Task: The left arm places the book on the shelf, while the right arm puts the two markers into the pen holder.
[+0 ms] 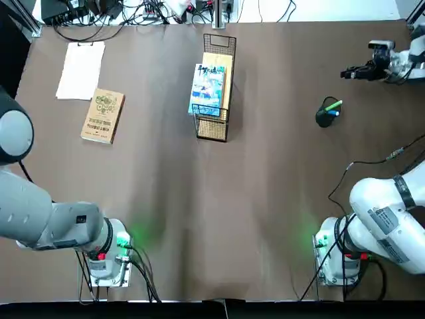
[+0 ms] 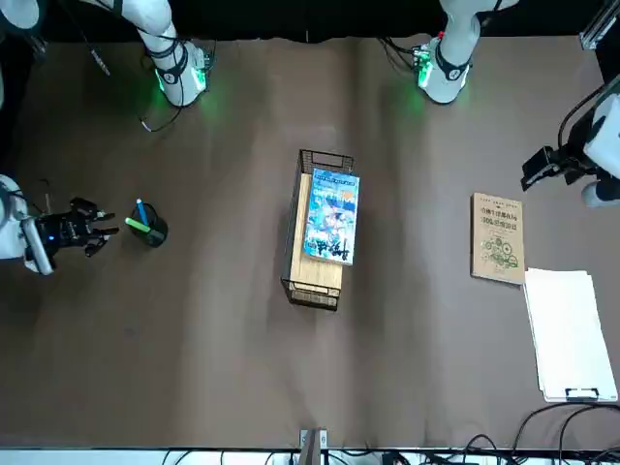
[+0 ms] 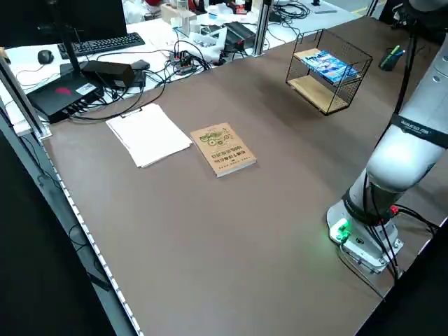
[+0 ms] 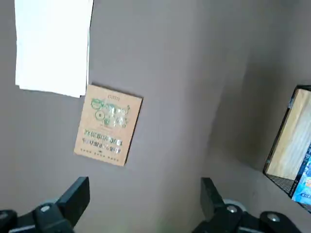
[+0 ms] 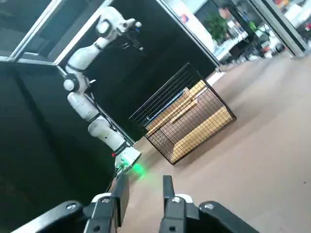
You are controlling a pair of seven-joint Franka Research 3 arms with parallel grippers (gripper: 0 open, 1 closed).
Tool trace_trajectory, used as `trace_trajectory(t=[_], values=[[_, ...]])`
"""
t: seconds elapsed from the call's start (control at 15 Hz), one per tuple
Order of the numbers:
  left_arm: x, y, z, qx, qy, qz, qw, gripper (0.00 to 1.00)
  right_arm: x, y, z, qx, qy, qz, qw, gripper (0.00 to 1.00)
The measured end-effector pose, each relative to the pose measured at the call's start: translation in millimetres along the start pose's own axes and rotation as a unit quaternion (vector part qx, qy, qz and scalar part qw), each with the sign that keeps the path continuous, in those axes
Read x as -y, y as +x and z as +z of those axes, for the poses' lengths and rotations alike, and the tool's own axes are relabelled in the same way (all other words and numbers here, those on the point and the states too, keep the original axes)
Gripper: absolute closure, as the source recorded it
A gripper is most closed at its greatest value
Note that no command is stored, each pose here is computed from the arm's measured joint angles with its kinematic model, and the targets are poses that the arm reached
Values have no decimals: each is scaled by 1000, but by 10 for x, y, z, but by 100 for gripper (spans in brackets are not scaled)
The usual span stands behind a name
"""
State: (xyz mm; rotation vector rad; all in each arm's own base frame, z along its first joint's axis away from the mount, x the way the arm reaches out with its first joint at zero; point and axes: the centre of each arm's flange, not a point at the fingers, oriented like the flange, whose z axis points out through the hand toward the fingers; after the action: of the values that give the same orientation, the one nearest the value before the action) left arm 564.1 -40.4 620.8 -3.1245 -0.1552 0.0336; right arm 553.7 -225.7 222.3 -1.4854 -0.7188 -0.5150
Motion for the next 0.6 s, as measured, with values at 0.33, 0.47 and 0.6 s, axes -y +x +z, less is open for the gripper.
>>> trace_trajectory(t=[0.33,0.47,0.6], values=[[-10,-90,424,4,4,-1,1000,0,445,829,-123,119,-80,157,977,65],[-11,-103,461,2,5,-1,1000,0,572,1243,87,170,-118,216,954,65],[-10,-115,425,-3,4,2,1000,0,667,1547,400,216,-154,269,926,65]])
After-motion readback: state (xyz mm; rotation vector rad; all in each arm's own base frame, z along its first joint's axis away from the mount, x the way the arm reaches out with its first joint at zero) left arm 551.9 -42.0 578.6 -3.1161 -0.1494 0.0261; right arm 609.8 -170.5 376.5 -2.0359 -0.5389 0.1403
